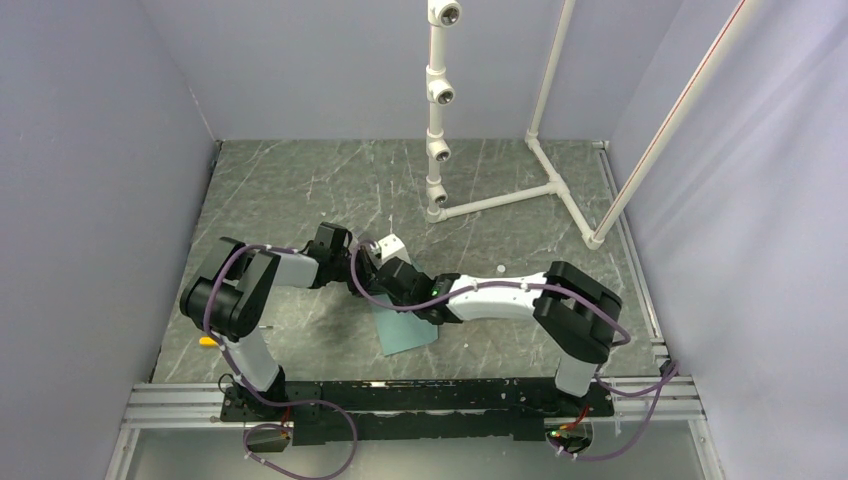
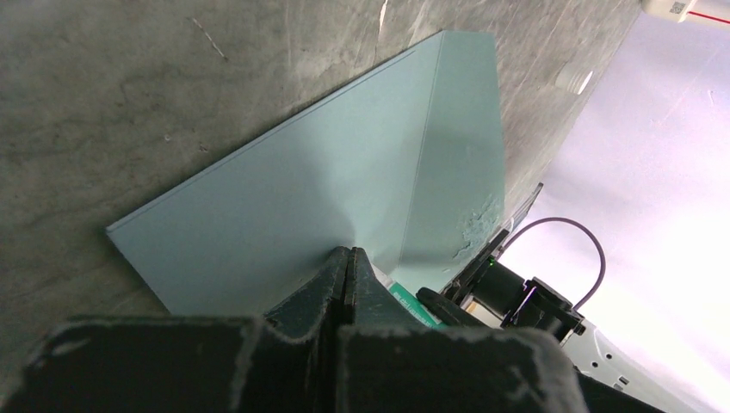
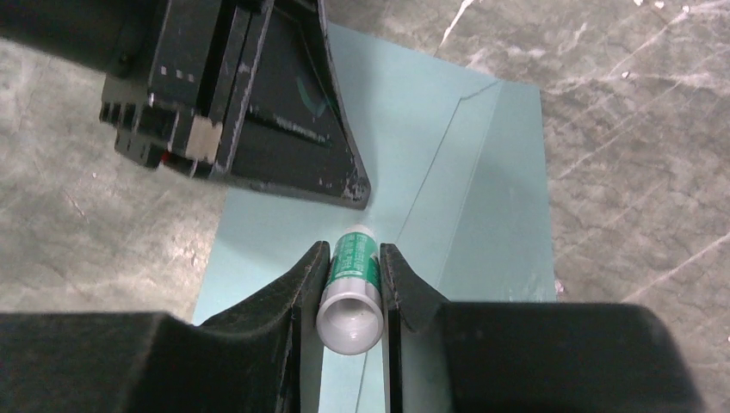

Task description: Place the letter into the envelope and seal it

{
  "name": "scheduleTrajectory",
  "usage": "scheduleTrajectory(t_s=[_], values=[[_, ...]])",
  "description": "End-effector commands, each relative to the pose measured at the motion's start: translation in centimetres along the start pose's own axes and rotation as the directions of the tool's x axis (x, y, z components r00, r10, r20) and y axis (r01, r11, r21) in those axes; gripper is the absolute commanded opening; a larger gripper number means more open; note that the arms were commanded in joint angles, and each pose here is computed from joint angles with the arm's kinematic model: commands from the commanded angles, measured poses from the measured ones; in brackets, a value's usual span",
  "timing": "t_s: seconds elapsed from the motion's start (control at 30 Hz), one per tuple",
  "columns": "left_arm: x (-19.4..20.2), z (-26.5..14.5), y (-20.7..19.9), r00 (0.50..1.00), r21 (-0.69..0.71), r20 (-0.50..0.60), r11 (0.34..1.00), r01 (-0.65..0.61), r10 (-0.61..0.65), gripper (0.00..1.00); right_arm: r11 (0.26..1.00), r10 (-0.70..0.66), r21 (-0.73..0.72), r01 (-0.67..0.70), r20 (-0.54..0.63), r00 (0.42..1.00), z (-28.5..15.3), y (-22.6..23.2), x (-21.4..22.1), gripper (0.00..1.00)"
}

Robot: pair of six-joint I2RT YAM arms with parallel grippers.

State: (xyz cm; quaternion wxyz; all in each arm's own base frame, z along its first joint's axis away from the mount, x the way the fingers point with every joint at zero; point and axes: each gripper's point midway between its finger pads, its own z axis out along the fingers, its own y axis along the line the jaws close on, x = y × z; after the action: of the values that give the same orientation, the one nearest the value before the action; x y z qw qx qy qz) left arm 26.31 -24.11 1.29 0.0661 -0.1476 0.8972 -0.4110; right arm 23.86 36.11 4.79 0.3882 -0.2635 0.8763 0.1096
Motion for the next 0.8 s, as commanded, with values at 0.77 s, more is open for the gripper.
scheduleTrajectory(t_s=[0.77], values=[[2.8, -0.2, 9.0, 0.997, -0.334, -0.003, 0.94, 0.068, -0.073, 0.03, 0.995, -0.018, 0.094, 0.028, -0.101, 0.995, 1.0, -1.8, 2.6, 0.0]])
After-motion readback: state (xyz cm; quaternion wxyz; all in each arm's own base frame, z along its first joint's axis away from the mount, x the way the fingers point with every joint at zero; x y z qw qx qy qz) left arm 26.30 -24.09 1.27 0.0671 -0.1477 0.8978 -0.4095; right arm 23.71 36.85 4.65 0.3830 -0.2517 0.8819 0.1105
